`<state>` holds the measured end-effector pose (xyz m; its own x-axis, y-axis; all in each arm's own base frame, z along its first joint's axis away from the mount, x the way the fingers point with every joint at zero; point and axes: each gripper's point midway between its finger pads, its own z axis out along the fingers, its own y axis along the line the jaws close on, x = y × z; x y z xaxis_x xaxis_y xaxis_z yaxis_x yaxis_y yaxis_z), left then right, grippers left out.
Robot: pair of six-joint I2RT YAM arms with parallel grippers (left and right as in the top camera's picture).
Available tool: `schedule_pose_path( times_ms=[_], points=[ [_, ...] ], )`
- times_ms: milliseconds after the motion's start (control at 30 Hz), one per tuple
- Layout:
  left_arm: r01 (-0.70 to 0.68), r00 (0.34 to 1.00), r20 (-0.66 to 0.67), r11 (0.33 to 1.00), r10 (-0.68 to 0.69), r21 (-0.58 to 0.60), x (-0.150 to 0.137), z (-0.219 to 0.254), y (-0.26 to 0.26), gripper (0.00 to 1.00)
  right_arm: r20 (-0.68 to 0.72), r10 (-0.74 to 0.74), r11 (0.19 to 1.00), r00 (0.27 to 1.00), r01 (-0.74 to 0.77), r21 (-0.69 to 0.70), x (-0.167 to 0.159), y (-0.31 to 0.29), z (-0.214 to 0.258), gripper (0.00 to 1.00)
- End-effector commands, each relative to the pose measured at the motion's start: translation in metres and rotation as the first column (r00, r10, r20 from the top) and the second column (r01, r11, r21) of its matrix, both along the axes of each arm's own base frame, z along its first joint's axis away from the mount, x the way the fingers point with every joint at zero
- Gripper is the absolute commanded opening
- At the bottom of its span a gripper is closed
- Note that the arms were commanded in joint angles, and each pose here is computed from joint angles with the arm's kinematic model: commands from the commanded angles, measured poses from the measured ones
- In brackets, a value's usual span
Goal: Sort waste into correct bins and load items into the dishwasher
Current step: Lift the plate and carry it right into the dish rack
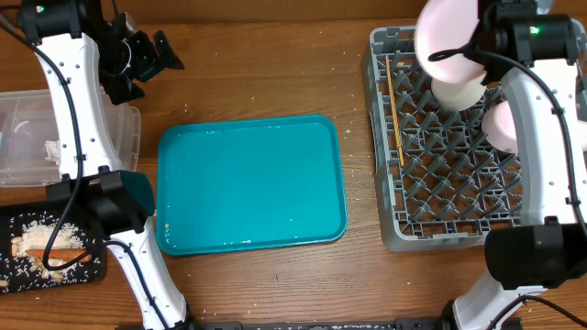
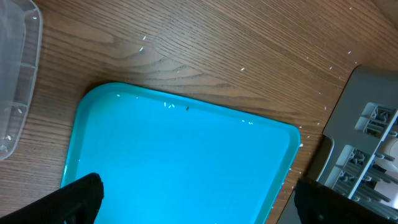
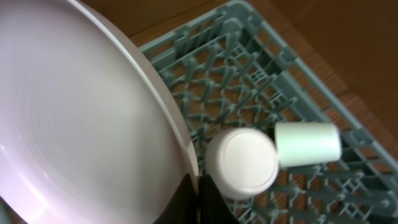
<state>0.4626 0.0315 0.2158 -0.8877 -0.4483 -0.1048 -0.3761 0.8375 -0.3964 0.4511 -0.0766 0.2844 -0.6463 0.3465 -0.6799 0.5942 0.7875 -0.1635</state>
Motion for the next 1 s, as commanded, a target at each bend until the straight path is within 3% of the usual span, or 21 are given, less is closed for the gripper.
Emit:
schedule_pose_path(
  times_ms=[0, 267, 700, 967],
  points=[
    [0.023, 1.000, 0.001, 1.000, -0.023, -0.011, 0.001, -0.002, -0.005, 1.00, -0.036, -0.023, 0.995, 0.999, 0.019, -0.100, -0.001, -0.016, -0.007, 0.04],
    [0.022, 1.000, 0.001, 1.000, -0.022, -0.011, 0.001, -0.002, -0.005, 1.00, -0.058, 0.035, 0.991, 0.998, -0.042, -0.127, 0.014, -0.011, -0.035, 0.04],
    [0.023, 1.000, 0.001, 1.000, -0.023, -0.011, 0.001, -0.002, -0.005, 1.00, -0.120, 0.064, 0.988, 0.991, -0.080, -0.130, 0.012, 0.004, -0.080, 0.04],
    [0.023, 1.000, 0.001, 1.000, -0.023, -0.011, 0.001, -0.002, -0.005, 1.00, -0.175, 0.049, 0.969, 0.983, -0.089, -0.230, 0.008, 0.016, -0.096, 0.04]
  ],
)
